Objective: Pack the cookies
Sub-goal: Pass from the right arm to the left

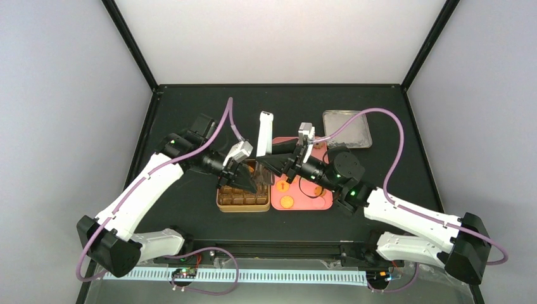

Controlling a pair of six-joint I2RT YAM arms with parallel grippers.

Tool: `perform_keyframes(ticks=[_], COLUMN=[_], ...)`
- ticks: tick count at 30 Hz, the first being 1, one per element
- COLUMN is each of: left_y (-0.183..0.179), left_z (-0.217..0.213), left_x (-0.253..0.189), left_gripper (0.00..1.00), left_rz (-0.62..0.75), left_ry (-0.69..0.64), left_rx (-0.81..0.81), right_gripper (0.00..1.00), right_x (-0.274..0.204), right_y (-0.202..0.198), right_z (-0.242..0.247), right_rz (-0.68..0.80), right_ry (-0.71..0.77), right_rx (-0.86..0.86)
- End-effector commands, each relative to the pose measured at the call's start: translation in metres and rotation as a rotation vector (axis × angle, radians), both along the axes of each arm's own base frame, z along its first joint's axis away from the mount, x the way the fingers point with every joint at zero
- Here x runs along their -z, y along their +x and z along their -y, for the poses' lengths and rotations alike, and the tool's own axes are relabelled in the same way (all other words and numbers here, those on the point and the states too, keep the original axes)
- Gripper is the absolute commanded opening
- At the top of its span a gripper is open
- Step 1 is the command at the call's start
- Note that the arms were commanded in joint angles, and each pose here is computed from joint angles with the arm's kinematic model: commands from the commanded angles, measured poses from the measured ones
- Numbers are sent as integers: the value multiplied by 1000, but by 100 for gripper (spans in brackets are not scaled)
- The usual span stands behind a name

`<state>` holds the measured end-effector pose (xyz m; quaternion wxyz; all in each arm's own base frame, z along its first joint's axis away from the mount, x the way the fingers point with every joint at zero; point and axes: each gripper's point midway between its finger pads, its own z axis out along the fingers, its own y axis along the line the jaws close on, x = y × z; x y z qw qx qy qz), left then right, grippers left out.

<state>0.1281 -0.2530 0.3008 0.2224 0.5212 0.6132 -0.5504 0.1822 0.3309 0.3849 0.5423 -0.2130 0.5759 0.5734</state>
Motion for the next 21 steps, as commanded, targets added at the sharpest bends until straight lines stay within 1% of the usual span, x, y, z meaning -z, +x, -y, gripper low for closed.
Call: perform_keyframes(ticks=[1, 5, 8, 10, 14, 19, 21], left_y=[-9, -9, -6, -5, -6, -9, -9], left_z=[0, -4, -8, -11, -18, -24, -26], left_x=[-7, 3, 8, 10, 14, 19, 22], left_gripper=[2, 2, 2, 2, 2, 2, 2], left_rz=[2, 43, 107, 149, 215, 246, 260], left_ry=[-34, 16, 62, 87, 136, 184, 200], left_rx=[40, 30, 16, 12, 23, 33, 33], right_gripper=[48, 55, 59, 62, 63, 64, 65], right_x=[-33, -27, -15, -9, 0, 7, 10], right_y=[-12, -11, -11, -15, -19, -19, -21], right_z=[3, 3, -2, -4, 1, 8, 5], right_rz=[71, 46, 19, 11, 0, -6, -6], right_ry=[85, 52, -29, -65, -125, -191, -241], right_rx=[-39, -36, -57, -101, -198, -289, -326])
